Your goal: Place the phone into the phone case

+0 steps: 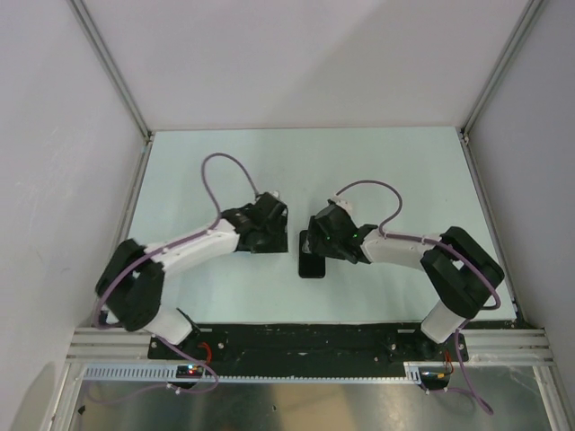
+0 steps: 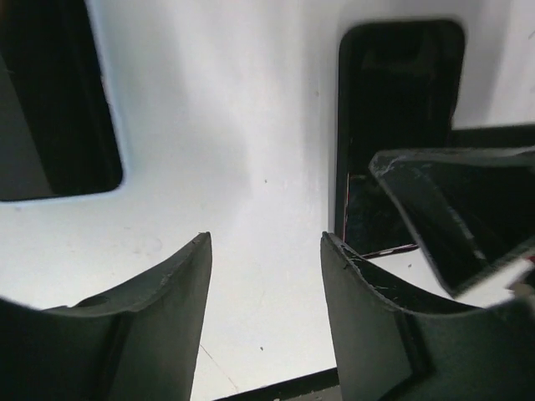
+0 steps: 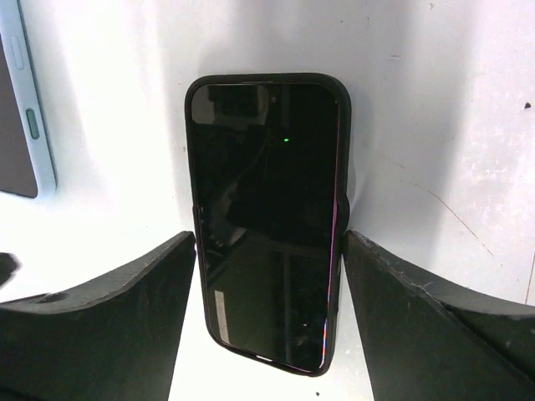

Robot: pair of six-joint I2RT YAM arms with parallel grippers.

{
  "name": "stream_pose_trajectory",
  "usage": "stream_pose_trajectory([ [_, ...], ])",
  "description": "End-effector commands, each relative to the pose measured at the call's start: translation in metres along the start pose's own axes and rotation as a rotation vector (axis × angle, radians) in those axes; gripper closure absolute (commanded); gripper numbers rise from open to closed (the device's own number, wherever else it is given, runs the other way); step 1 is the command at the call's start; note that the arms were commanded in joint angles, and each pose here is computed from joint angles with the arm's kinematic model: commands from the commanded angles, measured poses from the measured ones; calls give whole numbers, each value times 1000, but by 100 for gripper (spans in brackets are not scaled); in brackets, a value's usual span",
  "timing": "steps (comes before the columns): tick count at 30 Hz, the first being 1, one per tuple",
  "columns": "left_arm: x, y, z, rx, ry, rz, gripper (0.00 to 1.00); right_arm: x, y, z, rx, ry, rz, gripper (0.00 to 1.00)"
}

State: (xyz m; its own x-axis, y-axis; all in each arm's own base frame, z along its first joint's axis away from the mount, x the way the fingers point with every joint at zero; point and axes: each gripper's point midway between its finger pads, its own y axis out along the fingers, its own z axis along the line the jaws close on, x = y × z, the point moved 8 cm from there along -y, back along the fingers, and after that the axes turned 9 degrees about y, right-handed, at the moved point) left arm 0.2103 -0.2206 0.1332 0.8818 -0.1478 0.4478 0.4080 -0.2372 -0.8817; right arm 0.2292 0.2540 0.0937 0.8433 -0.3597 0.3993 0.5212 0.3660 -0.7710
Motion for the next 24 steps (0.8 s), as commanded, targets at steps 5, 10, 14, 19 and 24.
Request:
stream_pose_trajectory([
  [5,3,-43,34,-13,-145,-164,40,-34,17,1,-198,-22,8,22],
  [10,-7,-58,48,-43,-165,-203,40,-45,34,15,-293,-60,0,21],
  [14,-14,-67,56,-66,-168,-220,40,-43,49,30,-309,-67,-12,26],
  [19,-19,-76,63,-80,-159,-235,40,-27,67,40,-349,-103,-43,26],
  [24,-21,-82,69,-90,-152,-248,40,-14,66,28,-393,-64,-49,22],
])
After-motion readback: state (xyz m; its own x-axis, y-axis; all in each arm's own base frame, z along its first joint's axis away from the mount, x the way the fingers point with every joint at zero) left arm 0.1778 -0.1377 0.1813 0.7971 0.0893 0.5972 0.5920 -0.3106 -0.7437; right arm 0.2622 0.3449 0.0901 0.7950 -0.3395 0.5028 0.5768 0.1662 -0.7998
